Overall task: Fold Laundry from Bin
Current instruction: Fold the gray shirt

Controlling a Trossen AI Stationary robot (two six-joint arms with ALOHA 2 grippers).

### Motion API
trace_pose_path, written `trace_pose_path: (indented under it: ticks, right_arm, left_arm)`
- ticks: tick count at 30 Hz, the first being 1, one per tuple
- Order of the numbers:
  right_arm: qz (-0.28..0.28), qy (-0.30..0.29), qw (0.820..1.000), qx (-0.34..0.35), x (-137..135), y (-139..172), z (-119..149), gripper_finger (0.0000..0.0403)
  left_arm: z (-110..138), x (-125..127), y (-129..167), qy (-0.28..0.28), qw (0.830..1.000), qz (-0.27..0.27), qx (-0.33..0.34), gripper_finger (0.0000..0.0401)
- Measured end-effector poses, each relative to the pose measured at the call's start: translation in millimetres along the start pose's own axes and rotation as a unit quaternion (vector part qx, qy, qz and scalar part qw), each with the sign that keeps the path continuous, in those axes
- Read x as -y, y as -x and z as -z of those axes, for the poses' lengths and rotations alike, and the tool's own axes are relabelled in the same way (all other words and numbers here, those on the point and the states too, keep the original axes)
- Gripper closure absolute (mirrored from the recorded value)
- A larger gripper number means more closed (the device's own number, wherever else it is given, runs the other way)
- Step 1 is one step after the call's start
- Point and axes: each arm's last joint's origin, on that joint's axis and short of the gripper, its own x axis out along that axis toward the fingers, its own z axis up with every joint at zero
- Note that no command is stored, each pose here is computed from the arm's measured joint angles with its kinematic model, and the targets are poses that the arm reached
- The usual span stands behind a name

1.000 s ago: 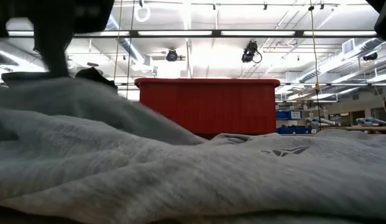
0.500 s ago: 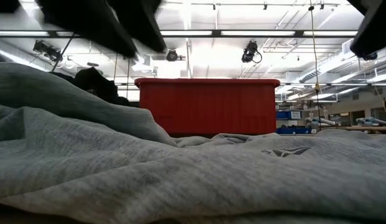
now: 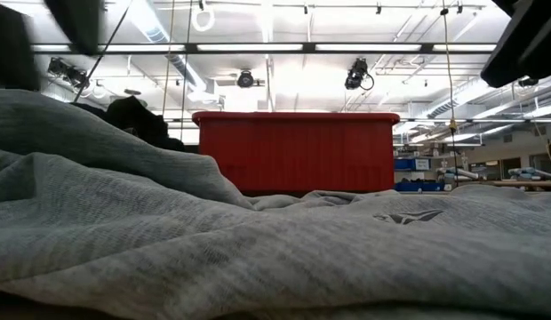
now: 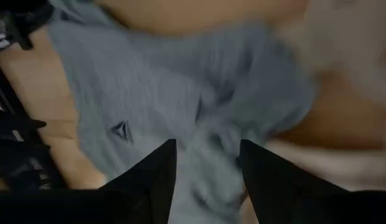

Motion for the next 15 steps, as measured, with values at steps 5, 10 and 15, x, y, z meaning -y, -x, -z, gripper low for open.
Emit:
trace_pose_path:
  ticks: [5, 10, 15]
  right_arm:
    - [0.001, 0.000, 1.000, -0.001, 0, 0, 0, 0.0272]
    - [0.000, -0.003, 1.000, -0.002, 0, 0, 0, 0.0272]
    - [0.001, -0.001, 1.000, -0.002, 0, 0, 0, 0.0272]
  left_arm:
    - [-1, 6, -15, -0.131, 0.990, 0.017, -0.041, 0.0220]
    - [0, 12, -18, -0.178, 0.981, 0.042, -0.067, 0.0220]
    - [-16, 16, -12, -0.222, 0.973, 0.023, -0.049, 0.0220]
